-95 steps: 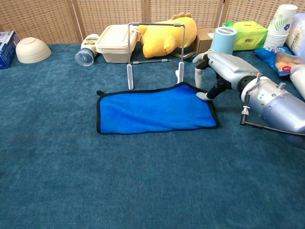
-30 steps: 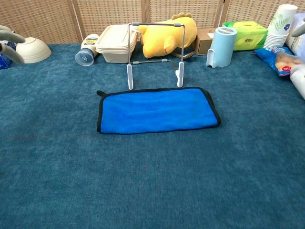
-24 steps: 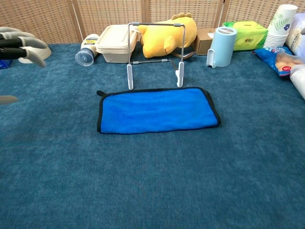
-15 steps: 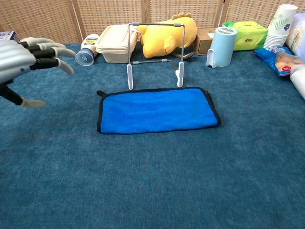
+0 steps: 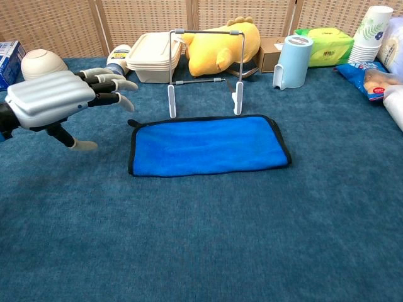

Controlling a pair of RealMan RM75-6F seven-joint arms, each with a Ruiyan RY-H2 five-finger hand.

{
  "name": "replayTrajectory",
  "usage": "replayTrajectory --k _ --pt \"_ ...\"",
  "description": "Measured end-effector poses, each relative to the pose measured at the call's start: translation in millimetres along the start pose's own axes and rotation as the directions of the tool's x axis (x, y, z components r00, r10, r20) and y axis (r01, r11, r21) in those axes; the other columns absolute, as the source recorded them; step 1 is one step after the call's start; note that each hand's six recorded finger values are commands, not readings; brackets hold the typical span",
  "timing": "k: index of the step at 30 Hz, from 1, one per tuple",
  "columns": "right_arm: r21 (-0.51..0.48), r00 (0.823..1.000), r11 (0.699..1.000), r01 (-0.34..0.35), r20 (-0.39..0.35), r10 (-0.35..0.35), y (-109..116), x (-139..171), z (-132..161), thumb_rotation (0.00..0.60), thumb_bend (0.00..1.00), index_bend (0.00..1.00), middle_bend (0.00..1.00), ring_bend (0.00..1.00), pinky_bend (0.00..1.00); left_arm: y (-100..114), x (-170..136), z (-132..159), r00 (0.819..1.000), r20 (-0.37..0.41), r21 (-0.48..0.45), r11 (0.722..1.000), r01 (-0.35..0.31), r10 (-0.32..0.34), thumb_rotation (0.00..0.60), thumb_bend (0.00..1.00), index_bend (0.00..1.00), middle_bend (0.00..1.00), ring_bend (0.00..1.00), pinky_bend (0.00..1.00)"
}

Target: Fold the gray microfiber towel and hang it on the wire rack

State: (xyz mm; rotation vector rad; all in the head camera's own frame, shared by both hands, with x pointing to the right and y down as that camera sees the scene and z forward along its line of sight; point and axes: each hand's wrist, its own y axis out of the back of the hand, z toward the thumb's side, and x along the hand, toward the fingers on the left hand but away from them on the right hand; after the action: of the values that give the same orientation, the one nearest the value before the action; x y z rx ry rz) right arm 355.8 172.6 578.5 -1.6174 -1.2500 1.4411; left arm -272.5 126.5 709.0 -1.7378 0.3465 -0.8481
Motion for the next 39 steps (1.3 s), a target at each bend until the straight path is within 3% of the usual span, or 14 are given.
replayTrajectory --k 18,39 --pt "-0.006 1.0 1.0 0.01 0.017 -0.01 5 6 -4 0.6 0.28 0.16 0.04 0.0 0.0 -15 39 13 0.999 0.049 0.03 0.999 0.016 -0.018 0.6 0.3 0.21 0.06 0.0 0.0" --pt "-0.015 0.999 0.999 0.031 0.044 -0.03 10 12 -13 0.6 0.28 0.16 0.04 0.0 0.0 -15 66 29 0.998 0.06 0.011 1.0 0.003 -0.003 0.6 0.3 0.22 0.06 0.0 0.0"
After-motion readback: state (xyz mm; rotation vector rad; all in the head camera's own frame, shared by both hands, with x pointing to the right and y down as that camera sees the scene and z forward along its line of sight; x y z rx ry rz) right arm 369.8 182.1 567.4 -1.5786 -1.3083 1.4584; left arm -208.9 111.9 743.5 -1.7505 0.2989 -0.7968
